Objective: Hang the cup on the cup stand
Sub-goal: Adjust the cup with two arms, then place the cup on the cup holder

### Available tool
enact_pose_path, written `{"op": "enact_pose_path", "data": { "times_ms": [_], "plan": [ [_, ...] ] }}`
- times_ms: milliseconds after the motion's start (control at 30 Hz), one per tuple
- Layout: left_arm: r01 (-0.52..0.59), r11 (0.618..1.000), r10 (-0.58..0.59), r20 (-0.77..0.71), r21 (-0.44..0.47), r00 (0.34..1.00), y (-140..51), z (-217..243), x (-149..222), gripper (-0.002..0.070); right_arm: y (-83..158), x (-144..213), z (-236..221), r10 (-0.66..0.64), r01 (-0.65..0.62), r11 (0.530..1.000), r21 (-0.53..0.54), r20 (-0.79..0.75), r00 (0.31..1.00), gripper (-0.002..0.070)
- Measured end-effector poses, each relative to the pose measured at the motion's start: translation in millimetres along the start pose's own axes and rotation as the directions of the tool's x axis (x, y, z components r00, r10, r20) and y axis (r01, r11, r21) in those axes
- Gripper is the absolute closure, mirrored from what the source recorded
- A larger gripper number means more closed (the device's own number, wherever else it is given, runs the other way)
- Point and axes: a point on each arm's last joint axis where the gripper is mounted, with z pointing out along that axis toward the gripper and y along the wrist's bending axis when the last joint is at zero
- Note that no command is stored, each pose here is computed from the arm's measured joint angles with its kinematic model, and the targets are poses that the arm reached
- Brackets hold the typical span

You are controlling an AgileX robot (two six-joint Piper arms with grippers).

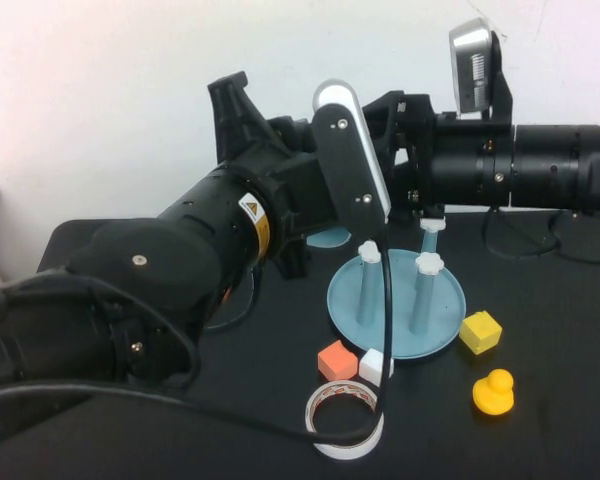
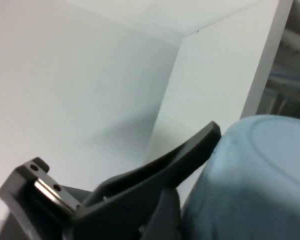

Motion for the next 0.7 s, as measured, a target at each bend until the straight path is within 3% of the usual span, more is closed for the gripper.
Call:
{"op": "enact_pose_path", "data": {
  "times_ms": [167, 433, 533, 600, 700],
  "plan": [
    [0.092, 0.996, -0.092, 0.001, 0.012, 0.996, -0.5, -1, -1, 0.0307, 3, -10, -1, -0.112, 0.11, 0.993, 0.036, 0.035, 0.993, 0.0044],
    [0.344, 0.939, -0.343, 0.029, -0.002, 0.939, 20.5, -42, -15, 0.0279, -5, -32, -16, -0.184, 0.166, 0.977, 0.131, 0.132, 0.974, 0.0049],
    [0.418, 0.908, -0.417, 0.022, -0.042, 0.909, 32.8, -65, -16, 0.0328, -7, -34, -17, -0.255, 0.232, 0.959, 0.161, 0.137, 0.957, 0.0049],
    [0.47, 0.88, -0.472, -0.008, -0.072, 0.882, 40.6, -80, -13, 0.0418, -8, -35, -18, -0.321, 0.296, 0.939, 0.178, 0.13, 0.938, 0.0051],
    [0.588, 0.805, -0.592, -0.058, -0.076, 0.804, 51.5, -105, -3, 0.0588, -9, -37, -18, -0.433, 0.403, 0.89, 0.213, 0.115, 0.894, 0.0051]
  ]
}}
